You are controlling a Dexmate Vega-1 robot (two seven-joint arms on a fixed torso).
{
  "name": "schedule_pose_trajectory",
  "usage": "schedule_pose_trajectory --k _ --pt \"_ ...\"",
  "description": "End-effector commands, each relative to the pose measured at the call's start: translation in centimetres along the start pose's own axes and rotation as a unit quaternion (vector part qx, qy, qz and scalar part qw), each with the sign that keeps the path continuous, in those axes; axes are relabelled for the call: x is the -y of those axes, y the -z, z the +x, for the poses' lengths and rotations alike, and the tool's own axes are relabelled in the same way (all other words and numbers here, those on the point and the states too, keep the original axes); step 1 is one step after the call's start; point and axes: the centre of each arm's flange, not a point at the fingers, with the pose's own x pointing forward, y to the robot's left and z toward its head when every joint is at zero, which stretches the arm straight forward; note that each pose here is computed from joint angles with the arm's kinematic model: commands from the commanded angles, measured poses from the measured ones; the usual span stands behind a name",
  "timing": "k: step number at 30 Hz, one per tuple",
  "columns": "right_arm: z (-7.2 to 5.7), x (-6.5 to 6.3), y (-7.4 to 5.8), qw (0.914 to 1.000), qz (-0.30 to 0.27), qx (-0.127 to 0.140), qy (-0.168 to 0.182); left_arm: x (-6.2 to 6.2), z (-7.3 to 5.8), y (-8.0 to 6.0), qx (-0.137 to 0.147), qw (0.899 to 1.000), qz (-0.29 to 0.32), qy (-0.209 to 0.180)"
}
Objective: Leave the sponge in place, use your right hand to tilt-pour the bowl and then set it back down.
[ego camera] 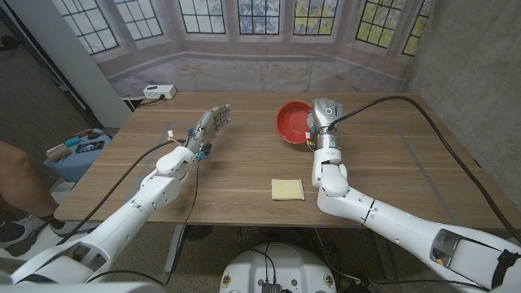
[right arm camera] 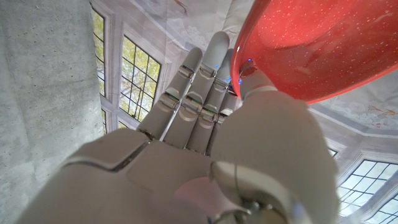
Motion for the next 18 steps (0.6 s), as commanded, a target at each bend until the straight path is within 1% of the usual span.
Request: schedule_pose_trajectory --k 1,7,13,18 --pt "0.03 -0.98 0.65 0.999 -0.039 0.018 0.01 -0.13 0.12 0.21 -0.004 1.0 -0.004 0.0" --pt "0.18 -1.01 0.77 0.9976 -0.056 0.026 0.032 -0.23 0.23 0.3 -0.006 1.0 -0.005 0.002" --pt "0.38 -0.6 0.72 0.9961 -0.062 0.029 0.056 -0.2 0.48 0.29 -0.007 1.0 -0.003 0.007" --pt "0.56 -0.26 0.78 0.9949 -0.064 0.026 0.073 -0.18 0.6 0.21 -0.008 1.0 -0.001 0.012"
